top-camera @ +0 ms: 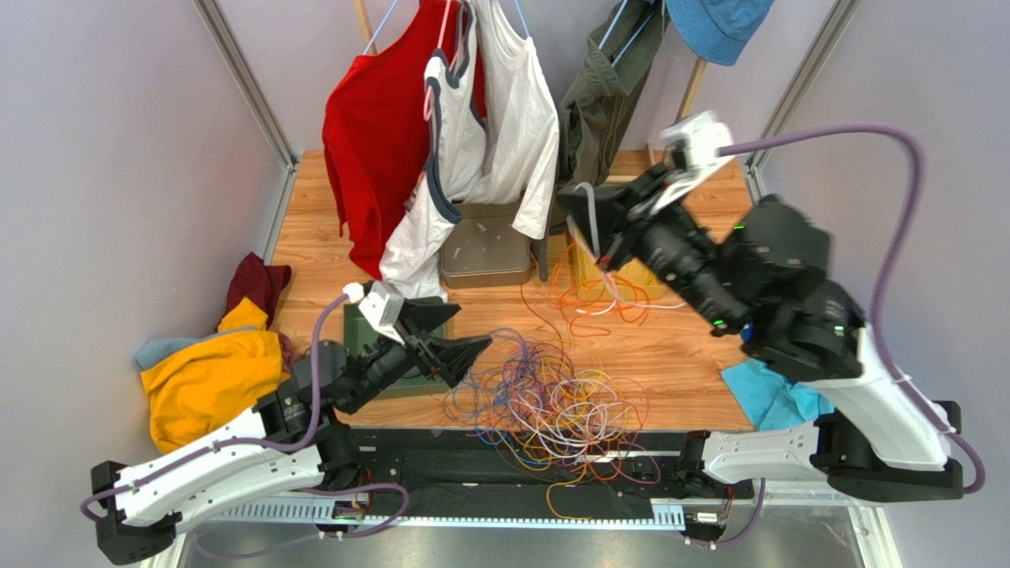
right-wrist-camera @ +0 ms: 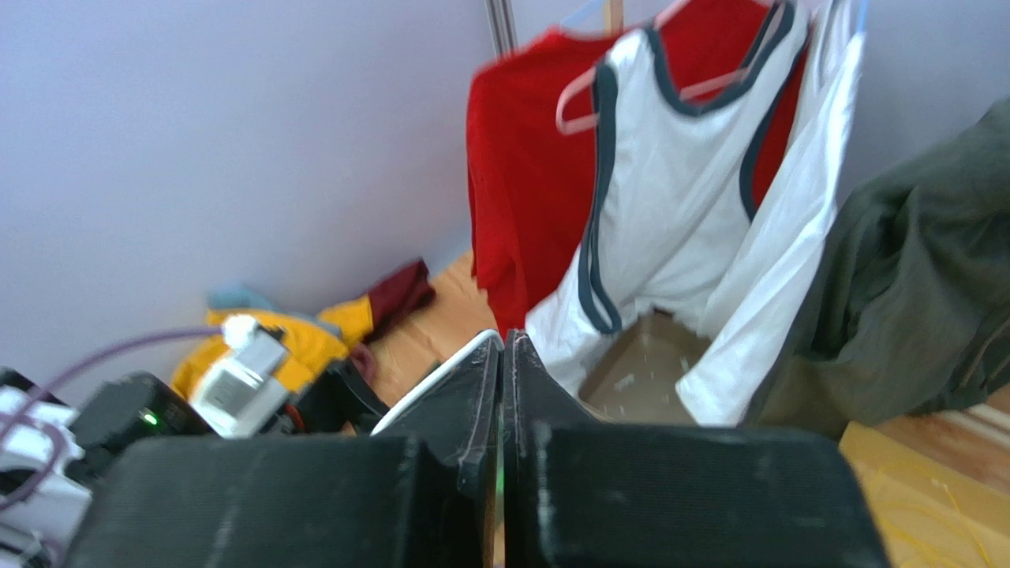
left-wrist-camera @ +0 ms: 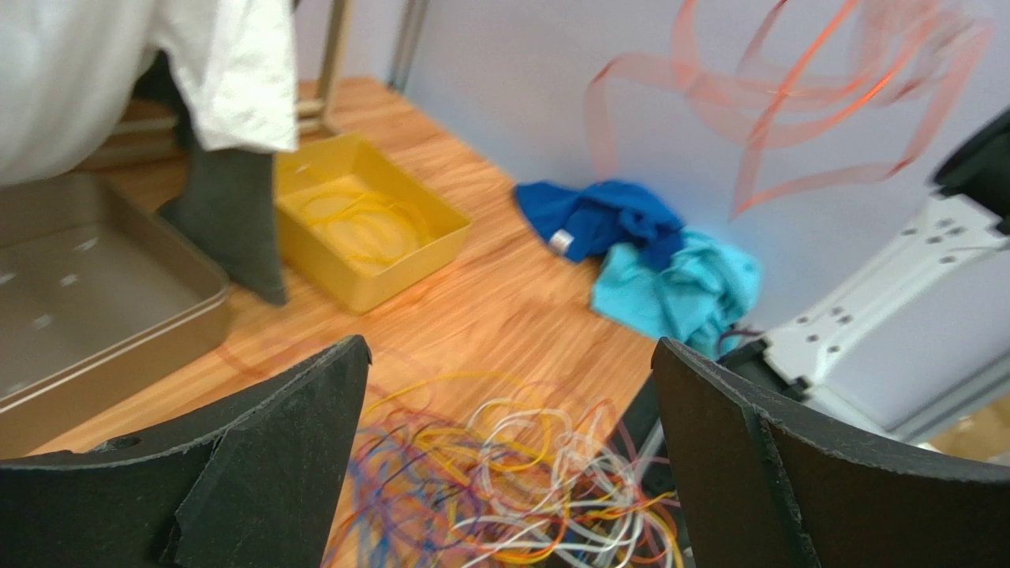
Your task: Untangle the cables
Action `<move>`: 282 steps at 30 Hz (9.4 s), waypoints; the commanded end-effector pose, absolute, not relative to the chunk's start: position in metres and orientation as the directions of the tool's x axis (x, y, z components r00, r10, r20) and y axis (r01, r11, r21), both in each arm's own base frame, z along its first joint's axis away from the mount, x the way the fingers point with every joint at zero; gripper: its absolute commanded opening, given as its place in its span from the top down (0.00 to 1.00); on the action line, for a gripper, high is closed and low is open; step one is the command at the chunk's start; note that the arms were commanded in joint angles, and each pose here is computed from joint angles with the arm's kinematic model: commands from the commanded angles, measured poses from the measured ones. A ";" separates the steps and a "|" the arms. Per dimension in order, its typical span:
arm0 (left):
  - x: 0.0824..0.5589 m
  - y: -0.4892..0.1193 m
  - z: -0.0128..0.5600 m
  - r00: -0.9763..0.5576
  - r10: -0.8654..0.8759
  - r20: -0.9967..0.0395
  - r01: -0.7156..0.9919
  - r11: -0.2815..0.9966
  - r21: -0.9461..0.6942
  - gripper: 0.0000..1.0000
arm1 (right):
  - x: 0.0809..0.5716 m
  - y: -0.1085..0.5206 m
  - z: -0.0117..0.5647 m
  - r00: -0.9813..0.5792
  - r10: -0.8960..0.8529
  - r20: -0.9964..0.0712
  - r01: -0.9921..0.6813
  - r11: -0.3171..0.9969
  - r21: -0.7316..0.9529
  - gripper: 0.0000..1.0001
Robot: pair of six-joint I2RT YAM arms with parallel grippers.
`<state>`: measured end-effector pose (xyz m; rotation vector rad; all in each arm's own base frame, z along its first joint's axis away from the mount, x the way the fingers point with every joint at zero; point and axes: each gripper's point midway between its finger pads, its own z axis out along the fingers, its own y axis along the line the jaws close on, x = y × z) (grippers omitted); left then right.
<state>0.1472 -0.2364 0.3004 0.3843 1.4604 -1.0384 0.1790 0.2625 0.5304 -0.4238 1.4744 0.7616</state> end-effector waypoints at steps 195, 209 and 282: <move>0.167 -0.191 0.146 -0.594 -0.350 -0.725 0.194 0.812 -0.551 0.01 | 0.323 0.295 0.269 -0.397 0.056 -0.916 -0.393 0.892 0.225 0.37; 0.185 -0.263 0.114 -0.697 -0.220 -0.683 0.229 0.834 -0.503 0.33 | 0.206 0.270 0.179 -0.518 -0.011 -0.855 -0.474 0.836 0.276 0.41; 0.190 -0.266 0.454 -0.393 -0.117 -0.912 0.598 0.721 -0.350 1.00 | 0.134 0.292 0.337 -0.362 0.332 -0.871 -0.812 0.347 0.470 0.31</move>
